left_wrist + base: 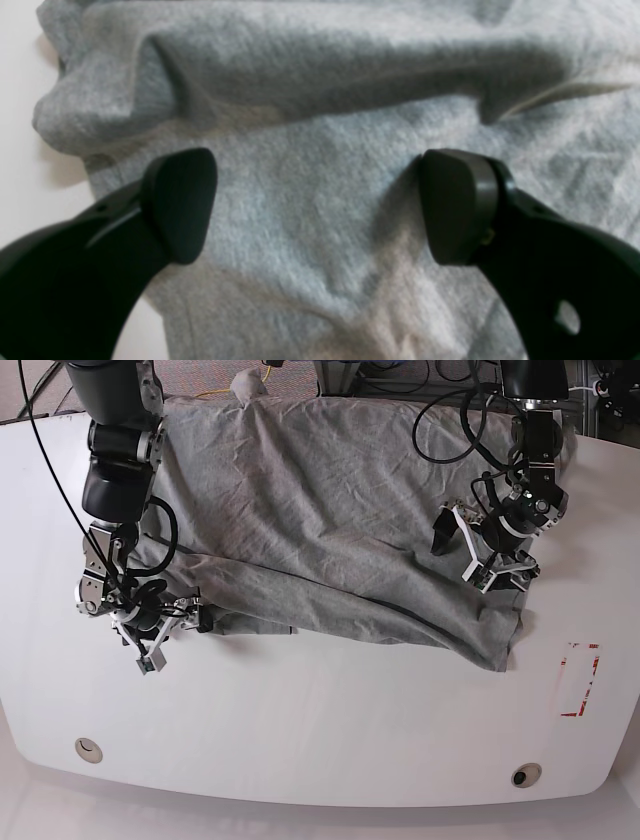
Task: Layout the t-shirt on the table in an organized manner, then fold the t-shirt properly
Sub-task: 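Drag the grasped shirt edge with the right gripper away from the left gripper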
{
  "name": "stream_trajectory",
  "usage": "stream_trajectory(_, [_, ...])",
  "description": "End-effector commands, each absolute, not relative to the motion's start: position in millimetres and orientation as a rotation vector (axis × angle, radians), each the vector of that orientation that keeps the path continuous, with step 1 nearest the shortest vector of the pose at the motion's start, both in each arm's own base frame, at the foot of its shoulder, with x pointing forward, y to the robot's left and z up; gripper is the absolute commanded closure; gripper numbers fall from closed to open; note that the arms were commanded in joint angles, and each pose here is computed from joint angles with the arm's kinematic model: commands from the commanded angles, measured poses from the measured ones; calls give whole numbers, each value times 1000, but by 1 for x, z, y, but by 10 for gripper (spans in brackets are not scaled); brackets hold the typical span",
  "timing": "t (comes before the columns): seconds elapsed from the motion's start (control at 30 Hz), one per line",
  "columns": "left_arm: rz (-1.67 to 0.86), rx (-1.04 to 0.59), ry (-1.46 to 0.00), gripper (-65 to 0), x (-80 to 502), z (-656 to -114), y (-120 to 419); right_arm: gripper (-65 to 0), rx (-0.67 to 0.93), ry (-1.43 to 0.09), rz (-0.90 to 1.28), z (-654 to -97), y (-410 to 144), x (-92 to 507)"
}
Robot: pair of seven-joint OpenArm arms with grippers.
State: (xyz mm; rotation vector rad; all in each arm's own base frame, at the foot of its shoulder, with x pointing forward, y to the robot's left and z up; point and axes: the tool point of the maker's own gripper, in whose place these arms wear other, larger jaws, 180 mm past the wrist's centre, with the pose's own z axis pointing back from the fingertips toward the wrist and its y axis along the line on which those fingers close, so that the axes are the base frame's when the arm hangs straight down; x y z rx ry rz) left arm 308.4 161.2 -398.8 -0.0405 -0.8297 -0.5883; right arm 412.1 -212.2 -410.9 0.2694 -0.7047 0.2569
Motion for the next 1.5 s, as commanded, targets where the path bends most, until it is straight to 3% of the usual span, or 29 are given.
stream_trajectory(0.0, [-591,-30,-901,-611,326,-379,162,-555,271,-767,276,-391,-212,427])
stream_trajectory(0.27, [-588,-29,-898,-611,328,-380,164,-550,297,-737,298,-404,-194,419])
stream_trajectory(0.37, [-588,-29,-898,-611,328,-380,164,-493,304,-736,303,-405,-189,418])
stream_trajectory(0.47, [-588,-28,-900,-611,328,-379,164,-366,309,-737,303,-406,-187,418])
stream_trajectory(0.67, [-588,-28,-900,-611,328,-379,164,-46,311,-724,323,-409,-181,417])
stream_trajectory(0.73, [-588,-28,-900,-611,328,-379,164,0,308,-717,339,-410,-178,416])
stream_trajectory(0.97, [-589,-27,-899,-611,328,-379,164,0,301,-727,349,-405,-179,420])
stream_trajectory(1.47, [-589,-25,-899,-611,328,-379,165,0,235,-893,300,-332,-218,475])
